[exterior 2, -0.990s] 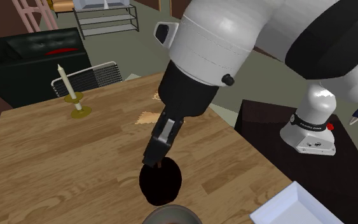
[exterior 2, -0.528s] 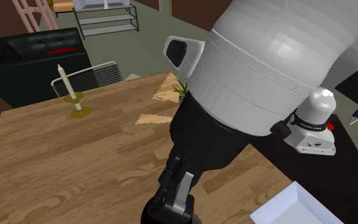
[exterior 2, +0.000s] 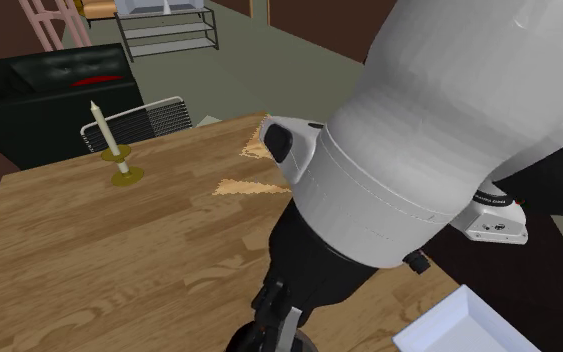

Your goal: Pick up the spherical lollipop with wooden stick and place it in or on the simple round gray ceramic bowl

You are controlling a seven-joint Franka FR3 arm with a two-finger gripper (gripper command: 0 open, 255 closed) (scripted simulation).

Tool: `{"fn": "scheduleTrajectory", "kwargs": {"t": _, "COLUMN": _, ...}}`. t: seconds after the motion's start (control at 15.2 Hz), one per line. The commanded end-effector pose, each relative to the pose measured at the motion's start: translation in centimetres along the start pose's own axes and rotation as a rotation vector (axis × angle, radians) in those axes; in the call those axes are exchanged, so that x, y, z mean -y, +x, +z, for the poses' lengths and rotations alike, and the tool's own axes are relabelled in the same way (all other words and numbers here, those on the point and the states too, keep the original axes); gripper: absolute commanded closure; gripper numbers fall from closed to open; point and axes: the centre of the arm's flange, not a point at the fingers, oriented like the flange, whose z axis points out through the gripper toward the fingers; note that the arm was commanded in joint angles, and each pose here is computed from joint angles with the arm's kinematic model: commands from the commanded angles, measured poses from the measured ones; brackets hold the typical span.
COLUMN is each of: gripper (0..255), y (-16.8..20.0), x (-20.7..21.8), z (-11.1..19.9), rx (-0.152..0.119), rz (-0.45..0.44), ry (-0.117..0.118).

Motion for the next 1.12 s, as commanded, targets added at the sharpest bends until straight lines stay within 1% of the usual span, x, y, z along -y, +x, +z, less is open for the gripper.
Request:
{"fn": "scheduleTrajectory", "kwargs": {"t": 0.0, "gripper": 255, "y": -0.4, "x": -0.2, "z": 0.9, "rx": -0.001, "rz": 0.000, "ry": 0.001}}
{"fn": "scheduleTrajectory", "kwargs": {"t": 0.73, "gripper": 255, "y": -2.6, "x": -1.2, "z": 6.2, "rx": -0.001, "rz": 0.000, "ry": 0.001}}
{"fn": "scheduleTrajectory", "kwargs": {"t": 1.06, "gripper": 255, "y": -2.6, "x": -1.2, "z": 6.2, "rx": -0.001, "rz": 0.000, "ry": 0.001}}
